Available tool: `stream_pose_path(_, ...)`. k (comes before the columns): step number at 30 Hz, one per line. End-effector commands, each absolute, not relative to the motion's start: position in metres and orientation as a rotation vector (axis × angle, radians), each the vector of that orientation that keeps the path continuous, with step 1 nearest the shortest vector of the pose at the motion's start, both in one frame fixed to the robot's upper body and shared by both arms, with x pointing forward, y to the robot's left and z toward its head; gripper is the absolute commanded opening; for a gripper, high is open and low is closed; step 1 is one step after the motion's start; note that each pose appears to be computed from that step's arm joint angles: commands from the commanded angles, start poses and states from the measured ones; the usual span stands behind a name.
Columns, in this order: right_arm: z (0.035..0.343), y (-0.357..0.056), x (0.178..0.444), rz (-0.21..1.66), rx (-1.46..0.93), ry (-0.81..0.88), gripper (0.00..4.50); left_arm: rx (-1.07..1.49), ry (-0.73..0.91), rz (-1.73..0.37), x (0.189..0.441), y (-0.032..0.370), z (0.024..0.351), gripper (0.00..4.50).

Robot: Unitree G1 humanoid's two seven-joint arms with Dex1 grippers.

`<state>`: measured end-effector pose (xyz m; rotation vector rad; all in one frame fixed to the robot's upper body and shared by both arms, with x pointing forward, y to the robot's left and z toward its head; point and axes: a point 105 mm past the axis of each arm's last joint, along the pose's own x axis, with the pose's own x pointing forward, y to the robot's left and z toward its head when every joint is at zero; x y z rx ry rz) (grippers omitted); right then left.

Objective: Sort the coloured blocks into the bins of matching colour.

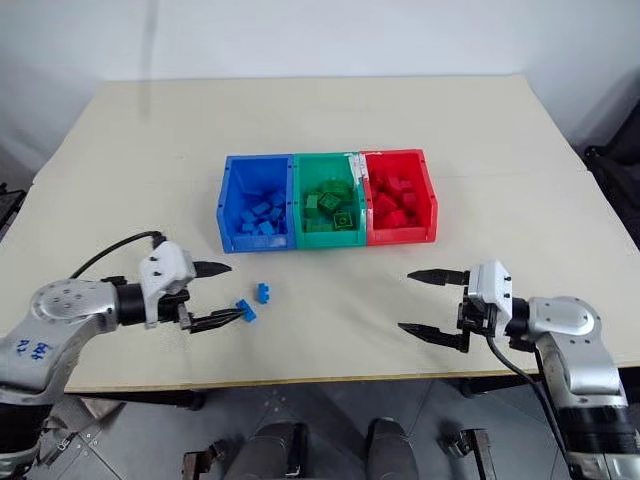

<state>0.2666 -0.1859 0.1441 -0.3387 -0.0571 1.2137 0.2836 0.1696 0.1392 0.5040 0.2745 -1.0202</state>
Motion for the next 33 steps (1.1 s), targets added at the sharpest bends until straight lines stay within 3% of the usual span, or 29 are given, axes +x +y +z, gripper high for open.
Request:
stream_pose_path(1,0.159,-0.187,0.262,1.187,-0.367,-0.11,4.5,0.57,0.3,-1.072,0.282,0.167,0.128,4.48)
stream_pose_path(10,0.158,-0.191,0.259,1.153,-0.368,-0.101,4.5,0.521,0.275,-1.102,0.304,0.151,0.129,4.48)
stream_pose_path(33,0.157,-0.187,0.253,1.13,-0.35,-0.105,4.5,0.567,0.363,-1.082,0.329,0.13,0.12,4.48)
